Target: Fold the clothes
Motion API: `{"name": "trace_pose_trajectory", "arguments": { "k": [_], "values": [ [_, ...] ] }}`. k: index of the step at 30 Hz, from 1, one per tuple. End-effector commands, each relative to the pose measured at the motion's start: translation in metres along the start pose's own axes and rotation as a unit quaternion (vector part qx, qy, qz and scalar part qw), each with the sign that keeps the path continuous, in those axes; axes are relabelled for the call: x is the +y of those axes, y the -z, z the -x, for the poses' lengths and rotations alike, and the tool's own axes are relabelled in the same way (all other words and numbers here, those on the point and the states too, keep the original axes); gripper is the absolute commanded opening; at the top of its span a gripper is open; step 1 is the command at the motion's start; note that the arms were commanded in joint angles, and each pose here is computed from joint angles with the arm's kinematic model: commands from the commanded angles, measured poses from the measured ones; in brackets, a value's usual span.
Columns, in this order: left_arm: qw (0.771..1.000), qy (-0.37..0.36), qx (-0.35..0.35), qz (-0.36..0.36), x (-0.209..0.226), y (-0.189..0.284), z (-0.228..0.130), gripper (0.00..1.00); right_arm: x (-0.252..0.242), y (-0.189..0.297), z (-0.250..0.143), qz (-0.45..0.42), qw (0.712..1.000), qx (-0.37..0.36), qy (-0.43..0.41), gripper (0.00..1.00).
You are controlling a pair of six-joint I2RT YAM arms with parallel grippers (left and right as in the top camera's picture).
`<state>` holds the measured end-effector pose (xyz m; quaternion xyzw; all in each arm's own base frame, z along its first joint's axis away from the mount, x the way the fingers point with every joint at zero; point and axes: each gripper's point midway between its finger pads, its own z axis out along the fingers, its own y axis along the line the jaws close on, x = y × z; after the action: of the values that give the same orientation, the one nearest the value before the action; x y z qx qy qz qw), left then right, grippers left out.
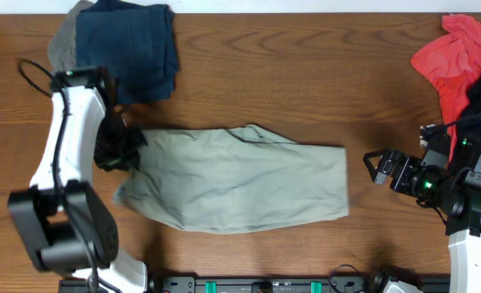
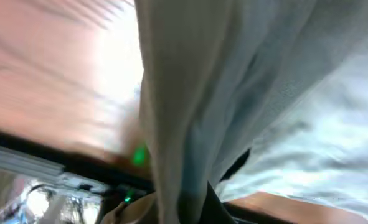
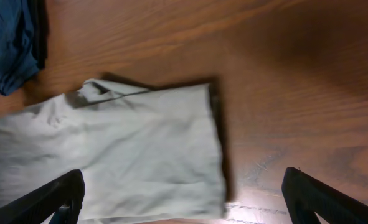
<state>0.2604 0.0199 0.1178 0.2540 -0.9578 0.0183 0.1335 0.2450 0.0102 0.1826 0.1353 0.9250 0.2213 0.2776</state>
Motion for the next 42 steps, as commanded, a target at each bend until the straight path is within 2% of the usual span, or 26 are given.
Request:
{"name": "trace_pose_trajectory", "arguments": {
  "k": [1,6,13,24,33,35,39,42],
  "values": [
    [0.996,-0.01,-0.087,0.025,-0.003,0.053,-0.007,0.06,0.001,-0.003,0.0,0.006,1.0,0.008,-0.008,0.99],
    [0.988,-0.072,-0.136,0.01,-0.04,0.084,-0.04,0.06,-0.002,-0.011,-0.001,0.007,1.0,0.026,-0.014,0.99],
    [0.974,-0.143,-0.174,-0.015,-0.115,0.078,-0.078,0.06,0.001,-0.029,-0.007,0.012,0.998,0.064,-0.01,0.99],
    [0.937,-0.275,-0.206,-0.067,-0.241,0.033,-0.132,0.06,-0.018,-0.065,-0.017,-0.017,0.991,0.128,-0.022,0.99],
    [0.936,-0.299,-0.181,-0.033,-0.274,-0.023,-0.145,0.06,-0.047,-0.095,-0.038,-0.054,0.977,0.201,-0.051,0.98],
    [0.937,-0.298,-0.179,-0.029,-0.272,-0.023,-0.144,0.06,-0.056,-0.102,-0.045,-0.068,0.971,0.223,-0.06,0.88],
    [0.942,-0.281,-0.179,-0.029,-0.26,-0.012,-0.135,0.06,-0.06,-0.113,-0.061,-0.06,0.959,0.265,-0.083,0.47],
    [0.948,-0.258,-0.182,-0.032,-0.244,0.004,-0.125,0.06,-0.06,-0.12,-0.068,-0.06,0.954,0.282,-0.082,0.31]
  ]
}}
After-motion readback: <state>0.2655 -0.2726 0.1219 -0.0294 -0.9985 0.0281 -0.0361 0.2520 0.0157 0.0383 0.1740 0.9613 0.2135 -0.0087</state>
